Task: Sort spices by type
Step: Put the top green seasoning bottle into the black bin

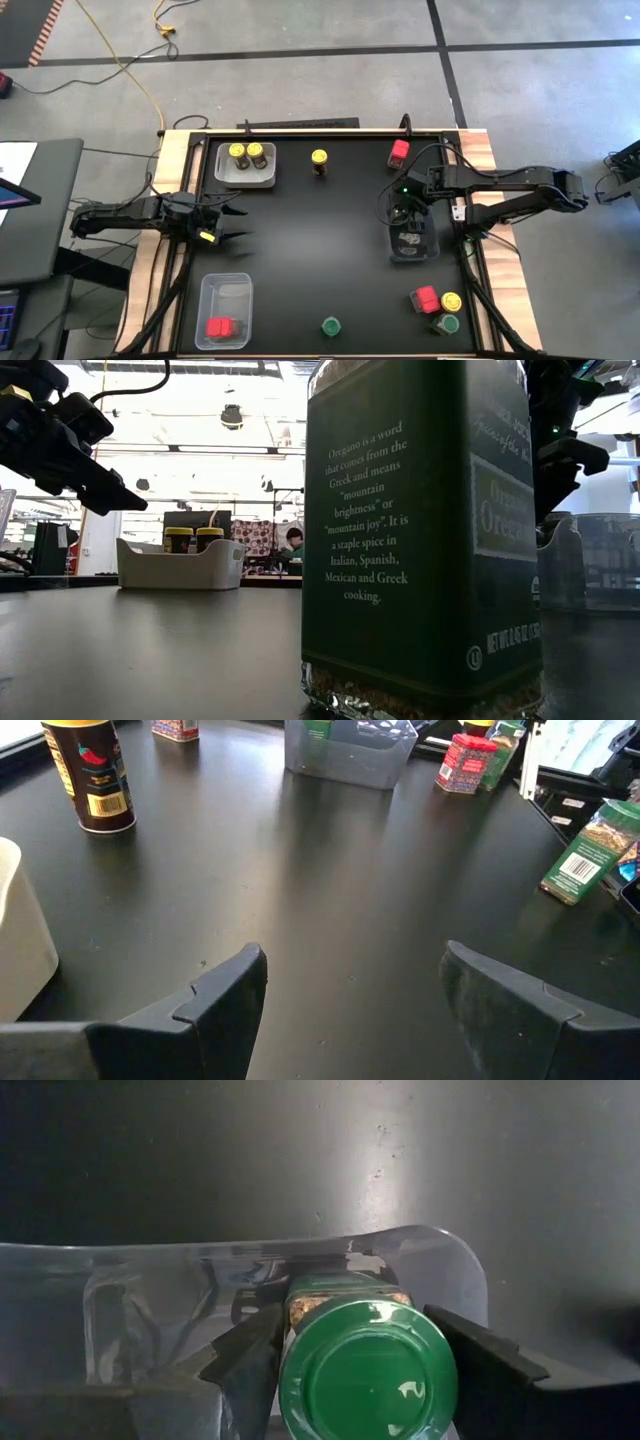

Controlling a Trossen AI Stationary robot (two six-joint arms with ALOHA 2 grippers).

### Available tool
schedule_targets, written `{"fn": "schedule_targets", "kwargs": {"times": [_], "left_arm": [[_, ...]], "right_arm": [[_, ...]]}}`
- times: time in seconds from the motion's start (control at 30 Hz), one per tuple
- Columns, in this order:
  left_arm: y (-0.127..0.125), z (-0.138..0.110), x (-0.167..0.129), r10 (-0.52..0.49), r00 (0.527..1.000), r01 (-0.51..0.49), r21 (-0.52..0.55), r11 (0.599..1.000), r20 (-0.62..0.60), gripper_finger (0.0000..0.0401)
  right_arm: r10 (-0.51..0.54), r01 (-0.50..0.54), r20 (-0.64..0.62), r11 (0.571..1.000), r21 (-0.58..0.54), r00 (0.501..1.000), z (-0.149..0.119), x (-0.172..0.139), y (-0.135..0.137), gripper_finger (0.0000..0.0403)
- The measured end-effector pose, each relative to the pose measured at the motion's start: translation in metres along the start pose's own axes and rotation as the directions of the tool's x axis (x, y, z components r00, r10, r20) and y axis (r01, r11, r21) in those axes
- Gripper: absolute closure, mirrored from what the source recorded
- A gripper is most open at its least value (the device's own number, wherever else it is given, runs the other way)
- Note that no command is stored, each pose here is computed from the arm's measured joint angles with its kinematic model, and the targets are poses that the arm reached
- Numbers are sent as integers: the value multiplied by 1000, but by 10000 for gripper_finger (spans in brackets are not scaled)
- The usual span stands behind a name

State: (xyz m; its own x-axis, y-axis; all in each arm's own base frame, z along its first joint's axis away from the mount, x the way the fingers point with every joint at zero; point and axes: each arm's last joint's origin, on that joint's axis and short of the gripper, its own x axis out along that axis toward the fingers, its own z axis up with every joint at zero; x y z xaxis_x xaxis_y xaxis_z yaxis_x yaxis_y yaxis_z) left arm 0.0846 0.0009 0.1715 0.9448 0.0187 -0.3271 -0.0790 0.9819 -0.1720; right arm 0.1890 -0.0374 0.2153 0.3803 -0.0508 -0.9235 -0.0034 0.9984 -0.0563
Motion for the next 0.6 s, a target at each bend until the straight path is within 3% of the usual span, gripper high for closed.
{"fn": "schedule_targets", "kwargs": {"times": [0.6], "left_arm": [[0, 0, 0, 0, 1000, 0, 0, 1000, 0, 115]], "right_arm": [[-5, 5, 24, 1000, -3, 1000, 2, 0, 0, 137]]}}
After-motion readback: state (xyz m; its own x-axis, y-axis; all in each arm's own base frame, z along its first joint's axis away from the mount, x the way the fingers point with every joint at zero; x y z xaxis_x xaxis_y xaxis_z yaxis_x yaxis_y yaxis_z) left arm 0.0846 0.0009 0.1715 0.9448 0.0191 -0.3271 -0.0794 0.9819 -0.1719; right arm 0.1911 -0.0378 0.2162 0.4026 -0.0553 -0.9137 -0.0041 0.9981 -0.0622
